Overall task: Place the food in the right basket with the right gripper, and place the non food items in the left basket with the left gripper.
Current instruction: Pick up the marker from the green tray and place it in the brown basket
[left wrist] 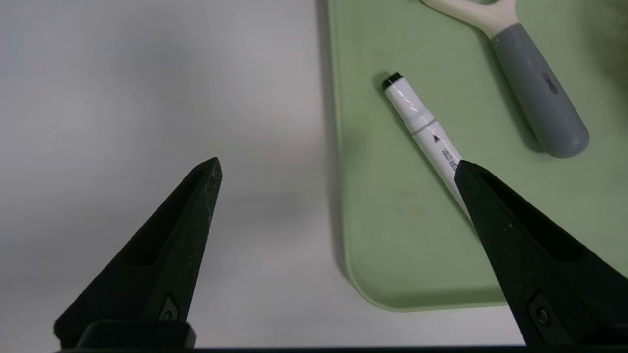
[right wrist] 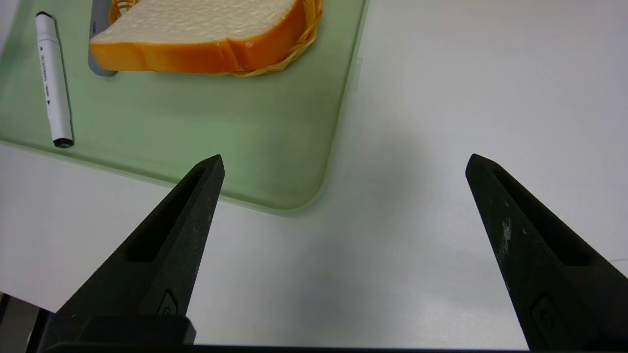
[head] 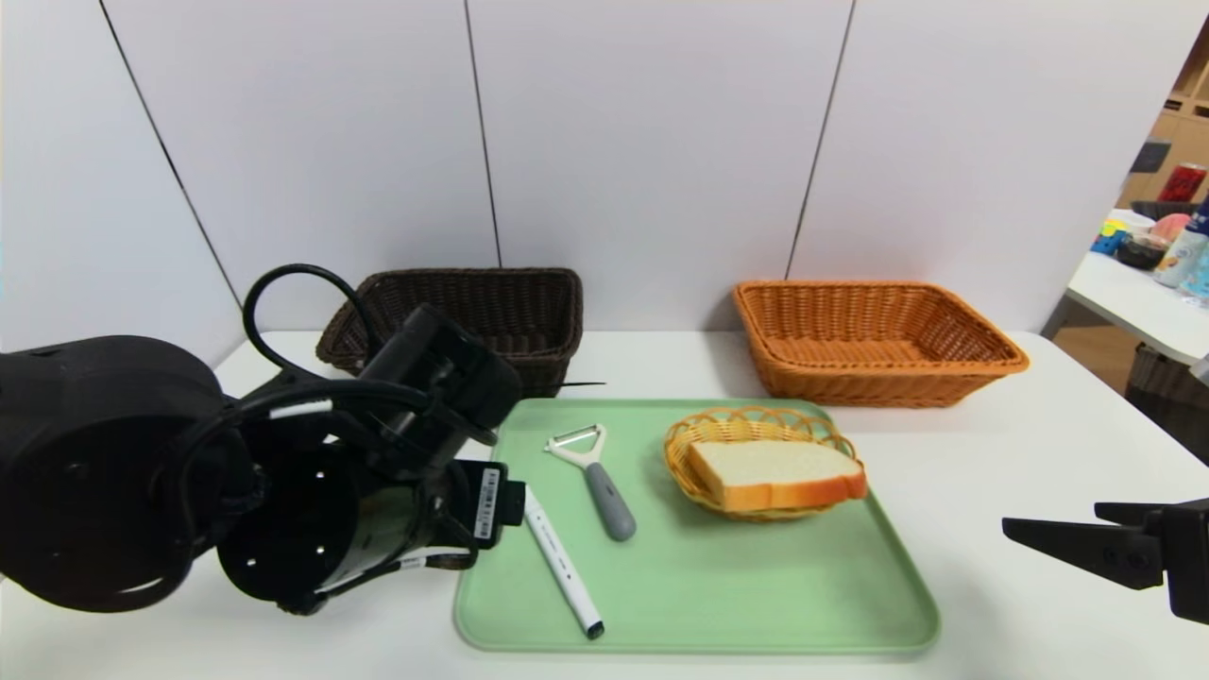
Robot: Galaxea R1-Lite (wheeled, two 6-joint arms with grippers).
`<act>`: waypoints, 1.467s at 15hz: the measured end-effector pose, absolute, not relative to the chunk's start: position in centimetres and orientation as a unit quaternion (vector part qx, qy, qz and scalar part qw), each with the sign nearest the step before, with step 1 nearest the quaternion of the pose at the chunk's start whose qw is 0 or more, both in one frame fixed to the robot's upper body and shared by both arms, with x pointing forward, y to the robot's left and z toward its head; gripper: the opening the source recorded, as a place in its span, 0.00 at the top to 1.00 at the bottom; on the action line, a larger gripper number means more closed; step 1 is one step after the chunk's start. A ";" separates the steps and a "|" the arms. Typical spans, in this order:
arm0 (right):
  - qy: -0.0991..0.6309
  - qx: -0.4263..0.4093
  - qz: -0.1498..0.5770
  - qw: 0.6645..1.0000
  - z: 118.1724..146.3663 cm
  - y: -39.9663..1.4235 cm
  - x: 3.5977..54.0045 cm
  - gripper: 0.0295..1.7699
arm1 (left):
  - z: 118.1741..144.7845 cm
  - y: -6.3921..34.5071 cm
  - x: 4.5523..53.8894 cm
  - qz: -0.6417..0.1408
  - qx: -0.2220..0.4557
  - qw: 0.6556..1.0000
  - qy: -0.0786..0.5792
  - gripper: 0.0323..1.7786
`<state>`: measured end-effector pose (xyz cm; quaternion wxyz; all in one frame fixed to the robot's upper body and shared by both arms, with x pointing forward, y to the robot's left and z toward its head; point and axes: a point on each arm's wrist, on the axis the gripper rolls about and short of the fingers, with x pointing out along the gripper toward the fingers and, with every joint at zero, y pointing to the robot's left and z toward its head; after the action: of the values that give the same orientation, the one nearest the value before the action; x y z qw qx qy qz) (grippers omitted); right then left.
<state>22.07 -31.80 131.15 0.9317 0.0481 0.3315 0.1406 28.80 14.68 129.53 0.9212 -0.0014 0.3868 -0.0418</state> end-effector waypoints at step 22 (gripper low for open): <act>0.337 0.067 0.125 0.931 130.7 -32.0 22.0 0.04 | 126.1 5.6 30.3 0.073 -0.038 0.896 0.437 0.05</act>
<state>22.01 -32.03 130.73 0.9306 0.0665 0.3374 0.1252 30.29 5.64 126.14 0.8958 -0.0381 0.4367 0.0732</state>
